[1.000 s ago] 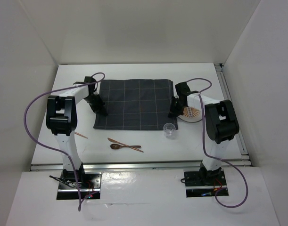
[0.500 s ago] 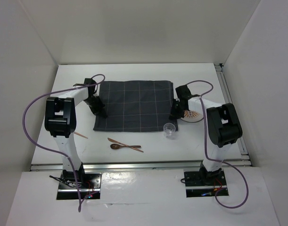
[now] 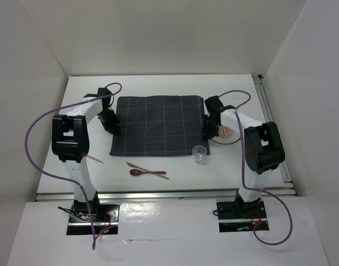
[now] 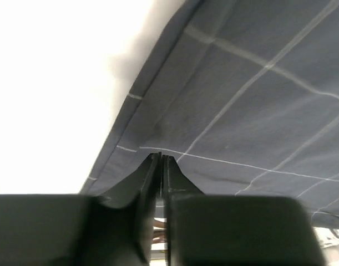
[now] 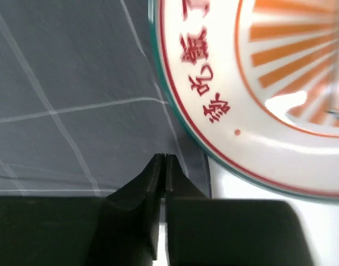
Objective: Set the dinner table for one person
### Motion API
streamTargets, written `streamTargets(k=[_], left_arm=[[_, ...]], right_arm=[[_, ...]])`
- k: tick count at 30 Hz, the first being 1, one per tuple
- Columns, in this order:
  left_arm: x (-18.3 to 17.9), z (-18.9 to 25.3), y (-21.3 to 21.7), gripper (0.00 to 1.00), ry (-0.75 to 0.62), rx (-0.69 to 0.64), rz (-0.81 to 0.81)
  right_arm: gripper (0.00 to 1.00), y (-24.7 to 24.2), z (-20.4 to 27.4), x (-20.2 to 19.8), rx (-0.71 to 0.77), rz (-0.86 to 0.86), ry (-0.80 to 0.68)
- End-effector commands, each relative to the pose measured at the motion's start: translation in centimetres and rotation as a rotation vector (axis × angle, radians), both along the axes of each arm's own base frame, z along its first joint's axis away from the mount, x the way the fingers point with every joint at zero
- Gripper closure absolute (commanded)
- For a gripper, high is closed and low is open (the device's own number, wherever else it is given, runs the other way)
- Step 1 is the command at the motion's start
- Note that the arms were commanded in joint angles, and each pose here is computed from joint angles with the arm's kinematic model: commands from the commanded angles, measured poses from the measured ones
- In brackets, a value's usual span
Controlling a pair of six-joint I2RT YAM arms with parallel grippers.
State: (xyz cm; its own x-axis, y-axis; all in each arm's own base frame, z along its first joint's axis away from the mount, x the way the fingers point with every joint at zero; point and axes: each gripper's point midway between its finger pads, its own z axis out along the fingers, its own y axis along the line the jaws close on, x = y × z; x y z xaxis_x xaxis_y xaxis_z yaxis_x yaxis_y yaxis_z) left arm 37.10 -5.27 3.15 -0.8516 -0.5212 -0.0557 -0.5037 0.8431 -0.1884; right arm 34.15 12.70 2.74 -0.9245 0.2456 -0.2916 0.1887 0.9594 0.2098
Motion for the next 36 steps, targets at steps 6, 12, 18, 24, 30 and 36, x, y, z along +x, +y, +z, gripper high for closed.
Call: streamTargets(k=[6, 12, 18, 24, 30, 36], left_arm=[[3.7, 10.0, 1.0, 0.62, -0.212, 0.048, -0.075], [2.6, 15.7, 0.1, 0.57, -0.369, 0.006, -0.12], [0.5, 16.6, -0.3, 0.57, -0.413, -0.016, -0.148], [0.3, 17.0, -1.0, 0.63, -0.429, -0.038, -0.164], [-0.4, 16.3, -1.5, 0.65, -0.406, -0.053, -0.167], [-0.5, 15.8, -1.5, 0.65, -0.399, -0.053, -0.167]], right_arm=[[0.48, -2.2, 13.3, 5.6, -0.128, -0.105, -0.269], [0.11, -3.0, 14.1, 2.9, 0.006, -0.098, -0.287], [0.11, 0.3, 10.9, -4.1, 0.062, 0.053, -0.183], [0.17, 1.5, 7.3, -7.5, 0.101, 0.061, -0.093], [0.37, 1.6, 5.0, -7.8, 0.085, 0.059, -0.061], [0.7, 2.1, 4.1, -7.7, 0.077, 0.056, -0.042]])
